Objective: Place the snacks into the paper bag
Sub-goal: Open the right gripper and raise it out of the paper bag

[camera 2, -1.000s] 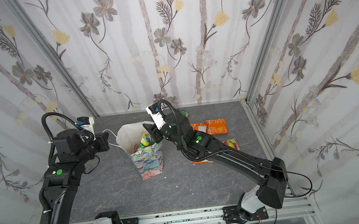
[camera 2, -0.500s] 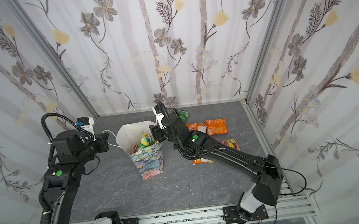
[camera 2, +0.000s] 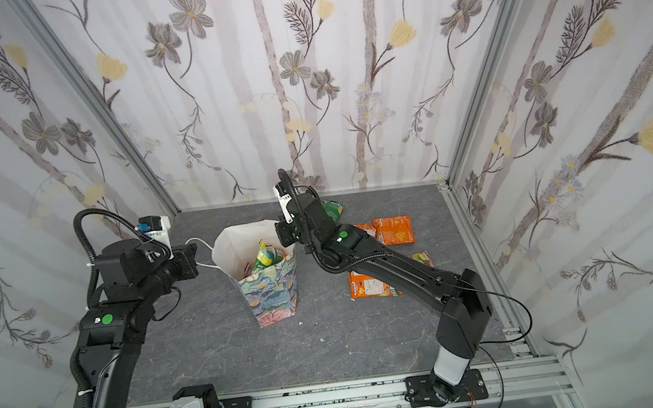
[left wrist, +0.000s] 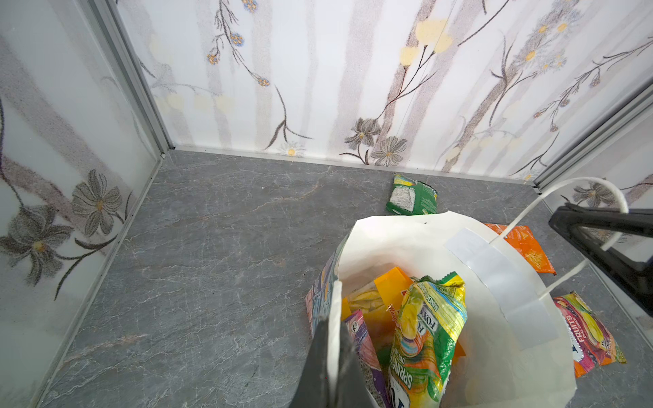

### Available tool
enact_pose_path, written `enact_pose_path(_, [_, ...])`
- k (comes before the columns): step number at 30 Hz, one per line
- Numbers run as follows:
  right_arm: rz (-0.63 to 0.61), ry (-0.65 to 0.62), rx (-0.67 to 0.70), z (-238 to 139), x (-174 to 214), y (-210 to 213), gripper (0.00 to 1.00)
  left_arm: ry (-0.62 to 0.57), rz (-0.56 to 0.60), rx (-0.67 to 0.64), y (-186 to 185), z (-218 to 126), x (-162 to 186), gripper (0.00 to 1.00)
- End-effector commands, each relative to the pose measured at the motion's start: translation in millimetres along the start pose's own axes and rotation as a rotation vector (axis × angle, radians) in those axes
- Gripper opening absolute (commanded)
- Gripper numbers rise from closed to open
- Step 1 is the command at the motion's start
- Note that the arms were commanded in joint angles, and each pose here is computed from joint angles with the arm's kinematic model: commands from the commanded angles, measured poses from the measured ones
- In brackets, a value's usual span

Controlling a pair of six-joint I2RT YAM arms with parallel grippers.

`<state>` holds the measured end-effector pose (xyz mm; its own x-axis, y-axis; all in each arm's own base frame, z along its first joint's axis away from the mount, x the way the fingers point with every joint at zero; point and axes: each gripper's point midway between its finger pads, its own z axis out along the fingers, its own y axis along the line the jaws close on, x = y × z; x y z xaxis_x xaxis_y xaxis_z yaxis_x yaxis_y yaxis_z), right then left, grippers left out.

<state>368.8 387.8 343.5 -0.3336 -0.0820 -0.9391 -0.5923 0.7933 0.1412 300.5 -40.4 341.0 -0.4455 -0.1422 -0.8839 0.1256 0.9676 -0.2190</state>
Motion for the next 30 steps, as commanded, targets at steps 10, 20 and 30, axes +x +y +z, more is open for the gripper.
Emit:
enact_pose_path(10, [-0.126,-0.204,-0.252,-52,-87,69,0.0,-0.203,-0.02,0.041,-11,-7,-61,0.0])
enact_pose_path(20, [0.007,-0.103,-0.093,-51,-31,-2,0.06,-0.006,-0.09,0.018,5,39,2,0.0])
enact_pose_path(30, [-0.056,-0.148,-0.076,-88,-65,26,0.56,-0.038,-0.082,0.14,-15,35,0,0.0])
